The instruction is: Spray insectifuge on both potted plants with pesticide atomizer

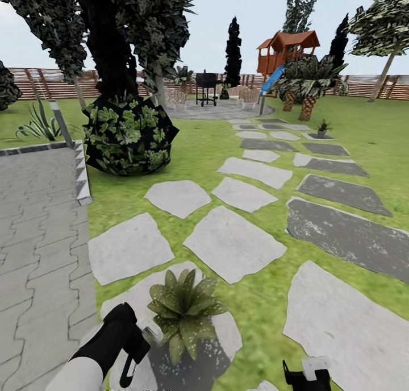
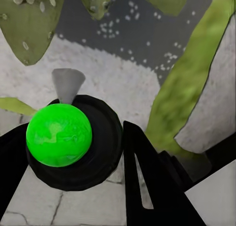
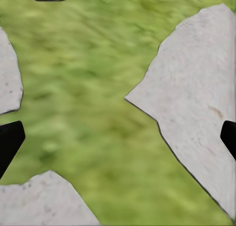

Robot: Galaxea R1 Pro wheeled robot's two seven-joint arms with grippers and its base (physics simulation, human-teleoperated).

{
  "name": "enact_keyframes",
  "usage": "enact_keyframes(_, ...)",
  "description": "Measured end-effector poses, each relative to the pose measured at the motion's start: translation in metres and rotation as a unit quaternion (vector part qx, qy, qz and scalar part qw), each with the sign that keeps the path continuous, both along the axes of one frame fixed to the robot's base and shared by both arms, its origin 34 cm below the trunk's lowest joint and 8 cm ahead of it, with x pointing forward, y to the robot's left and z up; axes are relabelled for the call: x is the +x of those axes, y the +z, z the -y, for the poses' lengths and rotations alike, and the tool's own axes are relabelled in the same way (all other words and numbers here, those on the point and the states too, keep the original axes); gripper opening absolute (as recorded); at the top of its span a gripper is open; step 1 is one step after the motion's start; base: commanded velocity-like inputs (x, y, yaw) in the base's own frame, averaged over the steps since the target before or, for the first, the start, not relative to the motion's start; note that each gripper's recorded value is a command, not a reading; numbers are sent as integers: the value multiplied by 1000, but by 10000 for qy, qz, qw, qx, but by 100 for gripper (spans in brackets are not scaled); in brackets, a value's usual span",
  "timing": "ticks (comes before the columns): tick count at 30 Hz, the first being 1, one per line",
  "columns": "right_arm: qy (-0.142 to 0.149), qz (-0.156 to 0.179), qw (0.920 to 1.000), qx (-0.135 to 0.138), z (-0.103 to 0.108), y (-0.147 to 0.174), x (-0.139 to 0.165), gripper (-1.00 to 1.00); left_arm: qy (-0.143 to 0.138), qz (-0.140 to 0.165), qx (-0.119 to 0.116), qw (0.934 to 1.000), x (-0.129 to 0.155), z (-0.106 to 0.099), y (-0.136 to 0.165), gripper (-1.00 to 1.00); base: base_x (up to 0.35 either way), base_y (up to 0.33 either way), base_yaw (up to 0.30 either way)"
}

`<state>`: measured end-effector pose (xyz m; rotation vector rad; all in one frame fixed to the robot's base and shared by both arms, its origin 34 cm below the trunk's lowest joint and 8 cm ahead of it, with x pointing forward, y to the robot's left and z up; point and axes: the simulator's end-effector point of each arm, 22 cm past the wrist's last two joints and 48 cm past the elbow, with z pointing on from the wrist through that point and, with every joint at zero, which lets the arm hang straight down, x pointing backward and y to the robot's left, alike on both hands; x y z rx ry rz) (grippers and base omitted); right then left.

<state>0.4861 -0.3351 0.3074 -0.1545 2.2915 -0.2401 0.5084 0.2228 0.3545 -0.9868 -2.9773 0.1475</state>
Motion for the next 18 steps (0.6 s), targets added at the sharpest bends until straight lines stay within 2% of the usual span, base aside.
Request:
enact_keyframes(9, 4, 0, 10000, 7, -1, 0, 0, 100, 7, 18, 1, 10000, 1, 0, 1, -100, 13, -270, 275)
enact_keyframes(18, -9, 0, 10000, 11, -1, 0, 0, 100, 16, 12, -6, 10000, 1, 0, 1, -100, 7, -28, 278)
